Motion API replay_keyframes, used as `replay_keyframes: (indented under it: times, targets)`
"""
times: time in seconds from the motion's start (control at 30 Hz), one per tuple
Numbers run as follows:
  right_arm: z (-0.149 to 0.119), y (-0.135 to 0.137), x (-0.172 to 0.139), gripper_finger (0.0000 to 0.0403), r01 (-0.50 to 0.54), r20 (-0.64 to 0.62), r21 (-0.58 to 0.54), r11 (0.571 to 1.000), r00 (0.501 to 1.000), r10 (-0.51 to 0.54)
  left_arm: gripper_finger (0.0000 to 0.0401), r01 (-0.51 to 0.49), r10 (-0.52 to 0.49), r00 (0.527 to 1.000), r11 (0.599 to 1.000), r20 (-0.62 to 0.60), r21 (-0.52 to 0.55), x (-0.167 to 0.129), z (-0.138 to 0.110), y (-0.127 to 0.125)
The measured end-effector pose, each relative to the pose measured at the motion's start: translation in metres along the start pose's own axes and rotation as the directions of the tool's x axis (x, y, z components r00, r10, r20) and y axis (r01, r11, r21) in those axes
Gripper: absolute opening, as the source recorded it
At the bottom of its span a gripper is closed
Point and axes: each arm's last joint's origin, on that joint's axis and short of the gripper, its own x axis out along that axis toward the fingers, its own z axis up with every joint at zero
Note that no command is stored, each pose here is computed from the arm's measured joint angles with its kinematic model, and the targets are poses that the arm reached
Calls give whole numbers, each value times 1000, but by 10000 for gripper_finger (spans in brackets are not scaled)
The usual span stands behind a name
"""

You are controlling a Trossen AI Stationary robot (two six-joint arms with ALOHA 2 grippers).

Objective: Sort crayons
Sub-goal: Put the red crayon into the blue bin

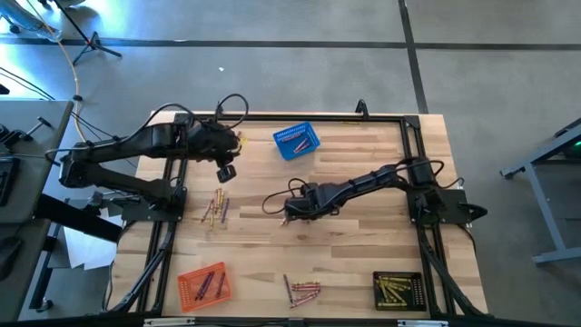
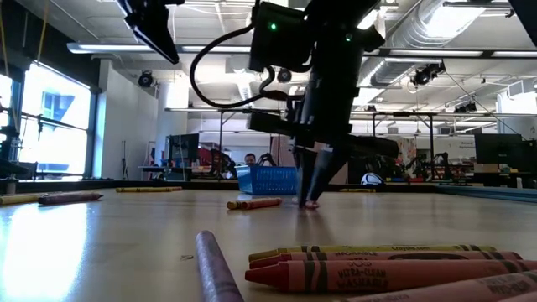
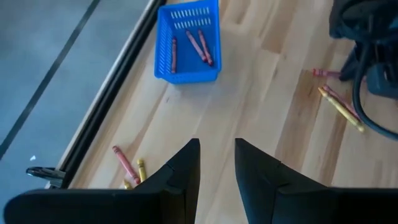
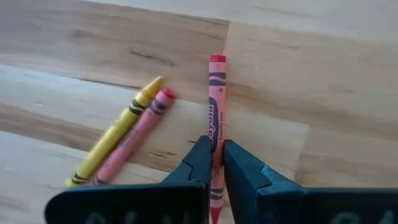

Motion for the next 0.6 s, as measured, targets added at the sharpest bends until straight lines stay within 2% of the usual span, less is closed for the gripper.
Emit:
replay_keyframes:
  times: [0.1, 0.27, 0.47, 0.6]
  targets:
    - [10, -5, -10, 11, 17, 5, -68, 998, 1000, -17, 87, -3, 4, 1000, 1000, 23, -28, 1, 3, 5]
    - [44, -8, -43, 6, -34, 125, -164, 986, 991, 54, 87, -20, 24, 998, 998, 56, -67, 3, 7, 12]
    - [110, -12, -59, 18, -57, 306, -292, 955, 940, 150, 87, -35, 58, 989, 985, 133, -167, 4, 15, 21]
    - [159, -12, -55, 17, -103, 364, -412, 905, 893, 267, 87, -44, 88, 977, 975, 195, -216, 4, 21, 28]
